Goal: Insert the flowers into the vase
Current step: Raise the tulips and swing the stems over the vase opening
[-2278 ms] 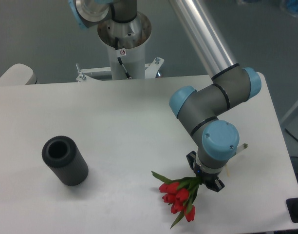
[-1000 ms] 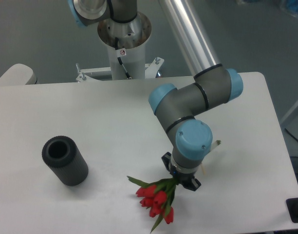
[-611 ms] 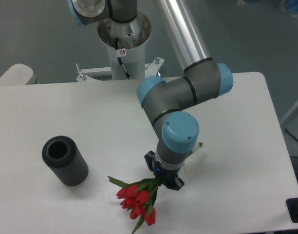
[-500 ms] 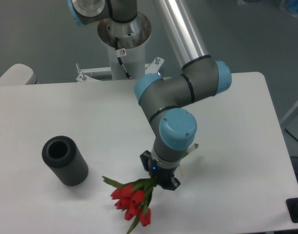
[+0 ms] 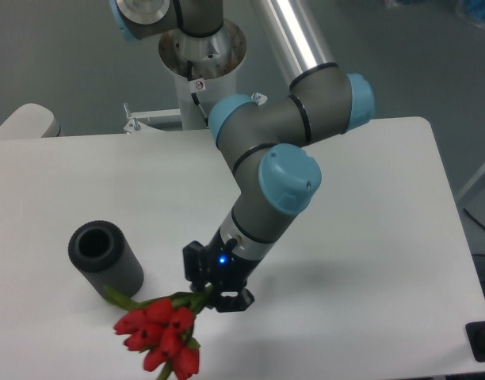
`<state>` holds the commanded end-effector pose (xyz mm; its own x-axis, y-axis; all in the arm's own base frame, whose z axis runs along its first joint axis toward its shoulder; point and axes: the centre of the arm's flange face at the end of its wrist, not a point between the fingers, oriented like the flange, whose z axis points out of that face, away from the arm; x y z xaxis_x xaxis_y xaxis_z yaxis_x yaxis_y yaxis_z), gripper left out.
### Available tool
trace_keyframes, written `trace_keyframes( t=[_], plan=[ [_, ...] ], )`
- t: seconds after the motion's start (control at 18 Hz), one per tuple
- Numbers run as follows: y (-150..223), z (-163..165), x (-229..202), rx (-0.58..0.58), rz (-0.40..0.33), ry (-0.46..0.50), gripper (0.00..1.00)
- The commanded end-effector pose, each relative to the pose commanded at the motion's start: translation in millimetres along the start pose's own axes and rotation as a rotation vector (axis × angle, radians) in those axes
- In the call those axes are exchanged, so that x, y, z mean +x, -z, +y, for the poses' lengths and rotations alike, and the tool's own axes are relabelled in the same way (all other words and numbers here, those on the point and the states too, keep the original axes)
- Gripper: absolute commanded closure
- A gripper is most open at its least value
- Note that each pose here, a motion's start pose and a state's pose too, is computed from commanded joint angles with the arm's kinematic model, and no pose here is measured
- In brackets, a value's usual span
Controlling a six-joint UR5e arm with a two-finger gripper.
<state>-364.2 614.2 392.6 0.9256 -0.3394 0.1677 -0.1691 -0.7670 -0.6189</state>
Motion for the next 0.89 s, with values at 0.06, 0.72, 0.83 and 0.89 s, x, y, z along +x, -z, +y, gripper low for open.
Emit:
trace_keyframes(
  t=[0.06, 0.72, 0.83, 0.89],
  plan=[
    [5, -6, 5, 0.024, 0.005, 0.003, 1.0],
    [61, -59, 53, 0.457, 0.151, -0.048, 1.0],
    [67, -60, 61, 0.527, 0.196, -0.061, 1.0],
    [65, -58, 62, 0.548, 0.216, -0.056, 1.0]
  ],
)
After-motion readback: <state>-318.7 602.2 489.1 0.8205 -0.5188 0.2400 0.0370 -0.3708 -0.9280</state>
